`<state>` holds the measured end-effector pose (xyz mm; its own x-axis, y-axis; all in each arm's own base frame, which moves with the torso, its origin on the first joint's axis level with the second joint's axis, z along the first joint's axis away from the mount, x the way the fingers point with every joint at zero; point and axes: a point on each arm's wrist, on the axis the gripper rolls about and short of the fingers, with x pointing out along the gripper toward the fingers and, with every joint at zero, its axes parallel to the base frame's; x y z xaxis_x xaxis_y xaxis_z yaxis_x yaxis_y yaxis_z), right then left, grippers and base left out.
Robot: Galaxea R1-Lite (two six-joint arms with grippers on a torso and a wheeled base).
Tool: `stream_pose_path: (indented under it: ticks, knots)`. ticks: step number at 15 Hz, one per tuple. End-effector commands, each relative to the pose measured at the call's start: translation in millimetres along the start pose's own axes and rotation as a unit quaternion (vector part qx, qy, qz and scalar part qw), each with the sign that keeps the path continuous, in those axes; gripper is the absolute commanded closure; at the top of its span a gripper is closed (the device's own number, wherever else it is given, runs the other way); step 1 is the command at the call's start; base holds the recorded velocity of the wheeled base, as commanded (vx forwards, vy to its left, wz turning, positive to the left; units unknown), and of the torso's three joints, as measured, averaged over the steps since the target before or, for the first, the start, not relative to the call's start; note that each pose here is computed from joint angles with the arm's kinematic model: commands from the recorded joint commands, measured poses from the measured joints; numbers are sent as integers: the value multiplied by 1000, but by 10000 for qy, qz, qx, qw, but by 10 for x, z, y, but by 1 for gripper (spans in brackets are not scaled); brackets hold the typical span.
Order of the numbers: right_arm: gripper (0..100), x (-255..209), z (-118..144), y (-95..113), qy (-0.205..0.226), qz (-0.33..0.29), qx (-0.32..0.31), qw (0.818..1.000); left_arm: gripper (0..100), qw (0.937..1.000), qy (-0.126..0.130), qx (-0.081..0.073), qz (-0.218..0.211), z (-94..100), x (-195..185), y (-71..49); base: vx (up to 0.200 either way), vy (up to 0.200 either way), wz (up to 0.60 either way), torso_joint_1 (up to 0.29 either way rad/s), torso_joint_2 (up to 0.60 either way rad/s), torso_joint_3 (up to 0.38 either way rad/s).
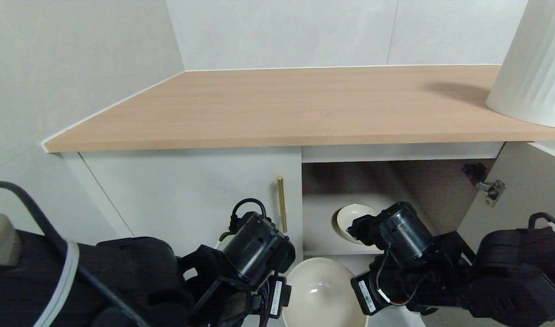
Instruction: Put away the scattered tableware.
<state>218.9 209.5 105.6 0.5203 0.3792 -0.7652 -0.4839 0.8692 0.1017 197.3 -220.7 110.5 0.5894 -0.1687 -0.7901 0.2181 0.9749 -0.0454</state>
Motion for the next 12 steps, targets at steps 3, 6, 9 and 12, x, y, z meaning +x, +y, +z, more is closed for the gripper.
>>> stream_pose_path:
  ticks: [3,6,9,12]
  knots:
    - [100,-3,10,14,-47,69,-3,10000,0,10000,-29,-14,-75,8,-8,-13,0,0,0,0,0,0]
    - [100,25,-2,13,5,55,-23,10000,0,9999,-53,-25,-90,17,-18,-14,0,0,0,0,0,0]
    - [100,203,7,-120,97,-494,96,9987,0,9998,-145,-63,-148,42,-85,-1,0,0,0,0,0,0]
    - [100,390,27,-320,179,-1104,307,9933,0,9997,-182,-71,-171,52,-112,4,0,0,0,0,0,0]
